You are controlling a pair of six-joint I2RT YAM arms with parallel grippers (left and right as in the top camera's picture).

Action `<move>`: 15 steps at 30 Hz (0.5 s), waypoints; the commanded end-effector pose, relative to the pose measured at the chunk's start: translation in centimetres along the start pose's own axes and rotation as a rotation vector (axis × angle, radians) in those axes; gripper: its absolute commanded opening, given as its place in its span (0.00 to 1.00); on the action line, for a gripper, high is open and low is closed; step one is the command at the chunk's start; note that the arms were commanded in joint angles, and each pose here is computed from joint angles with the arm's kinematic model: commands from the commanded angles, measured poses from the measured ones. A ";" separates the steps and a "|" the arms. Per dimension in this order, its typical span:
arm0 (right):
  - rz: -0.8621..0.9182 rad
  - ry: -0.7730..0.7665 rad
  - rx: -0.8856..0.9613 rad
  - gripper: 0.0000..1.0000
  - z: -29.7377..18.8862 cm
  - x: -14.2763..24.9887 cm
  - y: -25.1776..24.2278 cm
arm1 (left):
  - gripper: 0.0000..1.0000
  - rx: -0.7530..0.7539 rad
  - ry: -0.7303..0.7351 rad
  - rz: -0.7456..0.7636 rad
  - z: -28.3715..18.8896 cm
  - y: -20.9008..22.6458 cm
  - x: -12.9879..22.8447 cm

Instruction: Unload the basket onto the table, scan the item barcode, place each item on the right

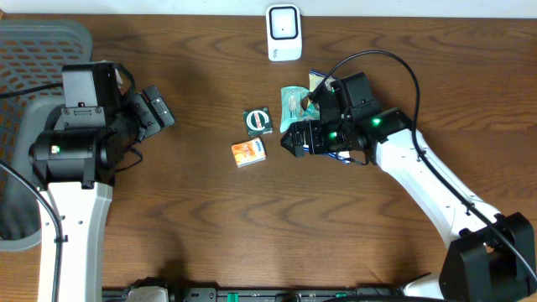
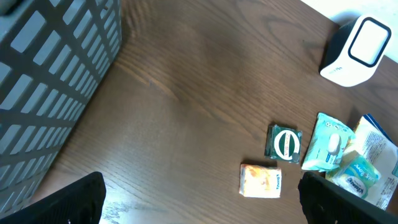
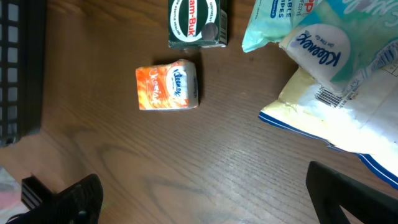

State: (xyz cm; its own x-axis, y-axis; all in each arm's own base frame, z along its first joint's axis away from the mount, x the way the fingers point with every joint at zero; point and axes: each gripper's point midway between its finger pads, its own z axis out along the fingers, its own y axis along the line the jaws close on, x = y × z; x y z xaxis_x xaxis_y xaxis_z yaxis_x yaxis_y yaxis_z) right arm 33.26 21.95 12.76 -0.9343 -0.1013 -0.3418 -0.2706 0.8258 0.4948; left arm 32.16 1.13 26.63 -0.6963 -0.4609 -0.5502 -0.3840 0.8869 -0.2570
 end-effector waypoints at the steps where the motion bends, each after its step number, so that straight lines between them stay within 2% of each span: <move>1: -0.059 -0.056 -0.019 0.99 -1.1 -1.6 0.0 | 0.98 -0.008 -0.013 0.008 -0.2 0.2 -0.4; 8: -0.031 -0.223 0.010 0.99 -3.1 -6.1 -3.2 | 0.98 -0.008 -0.013 0.008 -0.2 0.2 -0.4; 15: 0.028 -0.294 0.106 0.89 -4.0 -7.8 -6.5 | 0.98 -0.008 -0.013 0.008 -0.2 0.2 -0.4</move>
State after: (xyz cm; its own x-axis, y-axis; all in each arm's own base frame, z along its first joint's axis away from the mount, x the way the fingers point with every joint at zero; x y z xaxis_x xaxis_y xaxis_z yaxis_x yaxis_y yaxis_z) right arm 40.44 16.03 15.11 -0.8444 0.0536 -0.5331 -0.2383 0.8536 0.4633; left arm 32.16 1.13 26.63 -0.6963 -0.4609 -0.5502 -0.3840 0.8869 -0.2570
